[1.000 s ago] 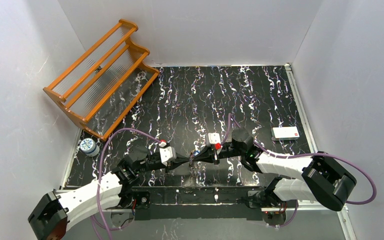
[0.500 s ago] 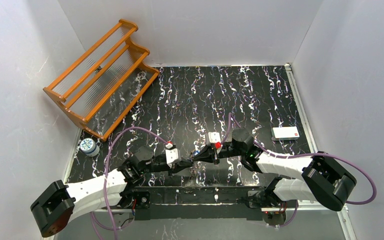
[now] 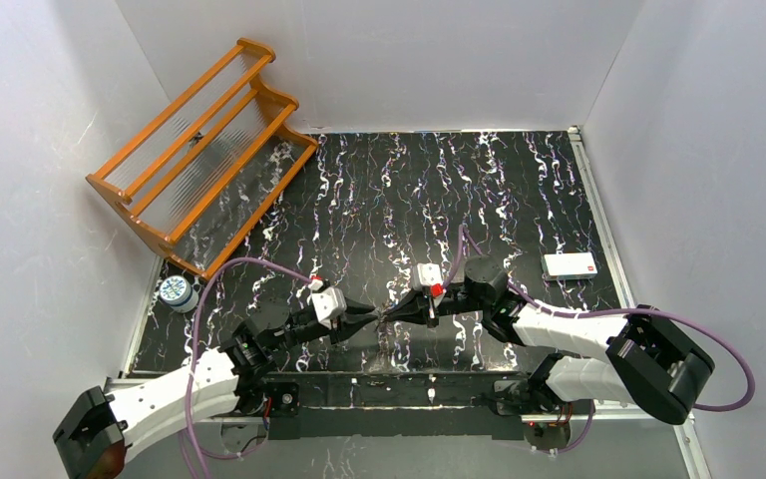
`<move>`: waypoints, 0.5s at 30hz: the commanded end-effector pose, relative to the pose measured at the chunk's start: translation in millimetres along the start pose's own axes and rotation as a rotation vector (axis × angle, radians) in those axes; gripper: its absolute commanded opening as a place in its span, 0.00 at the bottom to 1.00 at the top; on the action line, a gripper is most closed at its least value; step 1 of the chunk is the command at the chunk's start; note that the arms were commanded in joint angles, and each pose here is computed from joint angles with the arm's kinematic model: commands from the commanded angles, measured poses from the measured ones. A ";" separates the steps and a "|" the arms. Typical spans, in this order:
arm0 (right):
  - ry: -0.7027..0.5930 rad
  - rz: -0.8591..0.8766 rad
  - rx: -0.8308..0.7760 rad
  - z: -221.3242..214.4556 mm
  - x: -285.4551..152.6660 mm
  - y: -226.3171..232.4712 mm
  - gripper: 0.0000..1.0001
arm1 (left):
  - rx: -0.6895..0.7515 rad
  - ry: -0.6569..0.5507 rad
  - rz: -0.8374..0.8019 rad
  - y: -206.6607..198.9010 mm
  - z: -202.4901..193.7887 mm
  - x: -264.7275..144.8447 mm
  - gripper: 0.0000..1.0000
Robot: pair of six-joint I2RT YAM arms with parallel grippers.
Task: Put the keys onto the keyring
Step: Adjust the key on the keyring.
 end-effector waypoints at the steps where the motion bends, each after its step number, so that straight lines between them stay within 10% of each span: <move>1: -0.077 -0.006 -0.095 23.4 4.0 -11.0 0.01 | -0.028 -0.002 0.039 1.8 2.3 1.3 0.19; 10: -0.078 -0.003 -0.096 24.1 5.1 -12.3 0.01 | -0.032 0.030 -0.065 -2.8 7.2 16.1 0.22; 15: -0.078 -0.003 -0.095 24.2 4.6 -11.8 0.01 | -0.034 0.035 -0.074 -2.6 4.3 17.2 0.04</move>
Point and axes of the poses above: each gripper's point midway between its finger pads, its own x axis out along the fingers, its own y axis along the line the jaws close on, z = x × y, the point moved 9 cm from there along -x, back along the fingers, and after that the axes turned 13 degrees about -x, right-handed, at the moved point
